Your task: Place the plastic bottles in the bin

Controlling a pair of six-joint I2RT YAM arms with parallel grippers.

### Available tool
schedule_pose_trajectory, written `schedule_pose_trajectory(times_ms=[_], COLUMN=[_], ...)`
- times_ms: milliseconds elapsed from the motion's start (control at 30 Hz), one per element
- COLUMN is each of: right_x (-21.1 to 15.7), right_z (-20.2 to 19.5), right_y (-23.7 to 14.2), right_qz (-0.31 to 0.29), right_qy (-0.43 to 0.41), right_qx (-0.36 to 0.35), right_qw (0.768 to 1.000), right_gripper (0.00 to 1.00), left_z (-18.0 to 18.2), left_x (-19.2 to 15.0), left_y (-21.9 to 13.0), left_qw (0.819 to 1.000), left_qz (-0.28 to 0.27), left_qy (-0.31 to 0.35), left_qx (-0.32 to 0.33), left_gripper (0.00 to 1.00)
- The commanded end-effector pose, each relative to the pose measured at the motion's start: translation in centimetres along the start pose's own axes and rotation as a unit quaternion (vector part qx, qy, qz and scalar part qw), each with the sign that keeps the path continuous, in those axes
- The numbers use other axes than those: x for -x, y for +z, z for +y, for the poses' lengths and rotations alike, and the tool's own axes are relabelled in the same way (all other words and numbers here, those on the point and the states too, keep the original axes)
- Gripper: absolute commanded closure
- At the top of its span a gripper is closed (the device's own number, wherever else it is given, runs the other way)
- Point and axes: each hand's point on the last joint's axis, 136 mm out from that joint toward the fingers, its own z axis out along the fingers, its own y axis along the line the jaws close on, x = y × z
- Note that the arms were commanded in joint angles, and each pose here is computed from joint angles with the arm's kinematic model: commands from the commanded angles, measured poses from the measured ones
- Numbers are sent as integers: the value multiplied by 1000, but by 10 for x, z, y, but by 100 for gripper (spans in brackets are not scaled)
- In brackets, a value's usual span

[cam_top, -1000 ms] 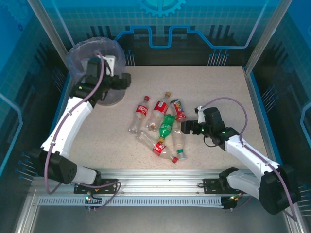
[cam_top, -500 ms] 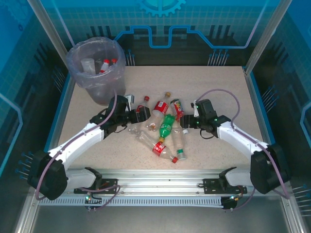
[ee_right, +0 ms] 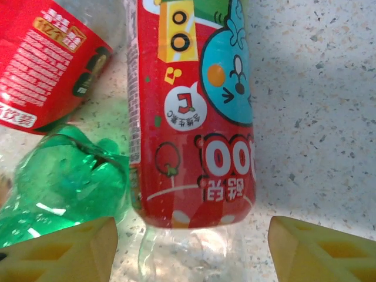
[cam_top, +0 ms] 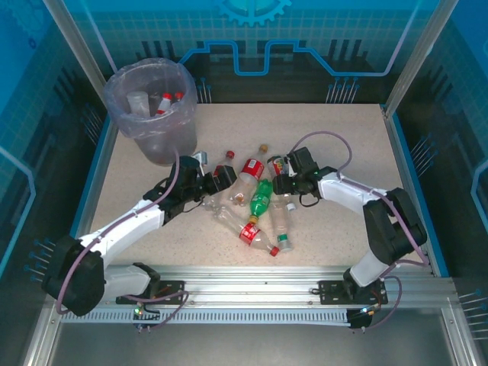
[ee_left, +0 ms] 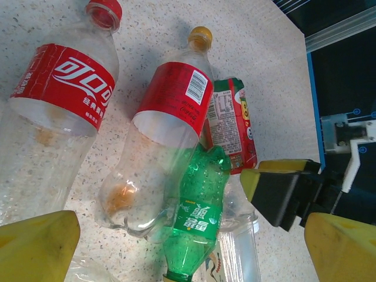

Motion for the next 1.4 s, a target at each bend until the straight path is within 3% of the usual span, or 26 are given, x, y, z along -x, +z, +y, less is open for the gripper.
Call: schedule_pose_trajectory(times_ms=[0, 200, 467, 633, 800, 1167, 1367], right_x=[8, 4, -7, -31, -38, -20, -17], right_z=[0, -9, -44, -55, -60, -63, -59], right_y=[5, 17, 6, 4, 7, 2, -15], right_qz=[-5, 8, 5, 28, 29, -17, -44], right_qy=[-3, 1, 34, 35, 45, 32, 18], right_qx=[-14, -15, -34, -41, -38, -38, -24], right_qw=[1000, 1000, 999, 998, 998, 999, 999], right_gripper=[33, 36, 40, 23, 22, 38, 43], left_z=[0, 10, 11, 11, 11, 11, -21], left_x=[-5, -6, -5, -9, -10, -9, 0], left_y=[-3, -7, -2, 6, 7, 0, -1], left_qw=[1000, 1000, 1000, 1000, 1000, 1000, 994], left_qz=[-1, -14, -12, -1, 1, -5, -12], left_qy=[6, 7, 9, 0, 0, 1, -50], left_qx=[-6, 9, 12, 6, 5, 6, -96], left_gripper=[1, 1, 1, 1, 1, 1, 1])
